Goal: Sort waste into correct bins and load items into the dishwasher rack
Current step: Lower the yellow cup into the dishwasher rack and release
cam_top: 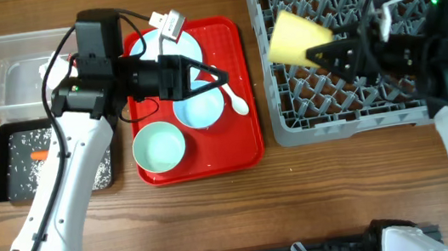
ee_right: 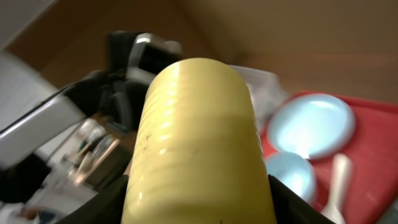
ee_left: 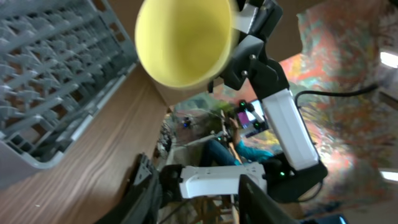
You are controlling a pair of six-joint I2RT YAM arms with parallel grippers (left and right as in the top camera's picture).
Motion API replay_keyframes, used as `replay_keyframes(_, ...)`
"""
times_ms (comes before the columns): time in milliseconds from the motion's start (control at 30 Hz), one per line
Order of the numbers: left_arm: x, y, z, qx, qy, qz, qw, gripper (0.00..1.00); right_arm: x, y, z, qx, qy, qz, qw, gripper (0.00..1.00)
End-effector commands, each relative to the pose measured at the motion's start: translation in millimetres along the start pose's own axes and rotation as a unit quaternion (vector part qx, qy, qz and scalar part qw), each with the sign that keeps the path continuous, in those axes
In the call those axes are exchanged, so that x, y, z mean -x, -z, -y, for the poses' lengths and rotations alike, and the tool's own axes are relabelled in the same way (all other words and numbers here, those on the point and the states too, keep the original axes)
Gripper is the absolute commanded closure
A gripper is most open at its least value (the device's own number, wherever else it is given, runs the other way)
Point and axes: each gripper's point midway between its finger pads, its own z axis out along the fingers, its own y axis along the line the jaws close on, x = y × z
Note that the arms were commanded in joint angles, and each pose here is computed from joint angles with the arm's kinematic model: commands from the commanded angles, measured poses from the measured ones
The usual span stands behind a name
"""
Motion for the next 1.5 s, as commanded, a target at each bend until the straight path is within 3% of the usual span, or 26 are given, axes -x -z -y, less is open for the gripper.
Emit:
replay_keyframes(0,13.9,5.9,-24.1,0.093,-0.008,0.043,0.995,0.53,-10.5,17.8,54.8,-0.159,-0.058,0.003,0.986,0.48)
replay_keyframes(33,20.8,16.0,-56.1,0.184,0.013,0.076,0.98,0.5,-20.9,27.0,72.7,-0.225,-0.083,-0.007,0.971,0.48)
replay_keyframes(100,21.2,54.8,-115.8,0.37,0.057,0.126,0.919,0.46,-29.9,40.5,85.3,-0.292,-0.108,-0.022,0.95,0.5)
replay_keyframes(167,-1.3,114.5,-159.6,0.554,0.102,0.141,0.814,0.43,-30.5,61.7,88.6,-0.408,-0.105,-0.053,0.905,0.5)
replay_keyframes(267,-16.7,133.8,-167.0,0.605,0.121,0.13,0.777,0.39,-25.0,69.0,81.9,-0.489,-0.084,-0.072,0.865,0.48)
replay_keyframes(400,-24.2,134.6,-167.7,0.609,0.132,0.121,0.773,0.41,-40.8,54.5,91.2,-0.543,-0.072,-0.137,0.825,0.49)
replay_keyframes(633,-30.4,135.0,-167.8,0.611,0.141,0.112,0.771,0.41,-101.8,25.2,166.7,-0.551,-0.143,-0.27,0.777,0.46)
replay_keyframes(967,-30.7,134.9,-168.7,0.611,0.142,0.111,0.771,0.41,-118.3,7.5,207.2,-0.548,-0.153,-0.288,0.77,0.45)
replay_keyframes(1267,-40.6,132.9,-180.0,0.613,0.161,0.091,0.768,0.41,-127.2,12.8,202.6,-0.549,-0.165,-0.307,0.76,0.23)
replay_keyframes(1467,-40.8,132.9,-180.0,0.613,0.162,0.091,0.768,0.41,-123.2,28.5,210.4,-0.558,-0.194,-0.286,0.755,0.23)
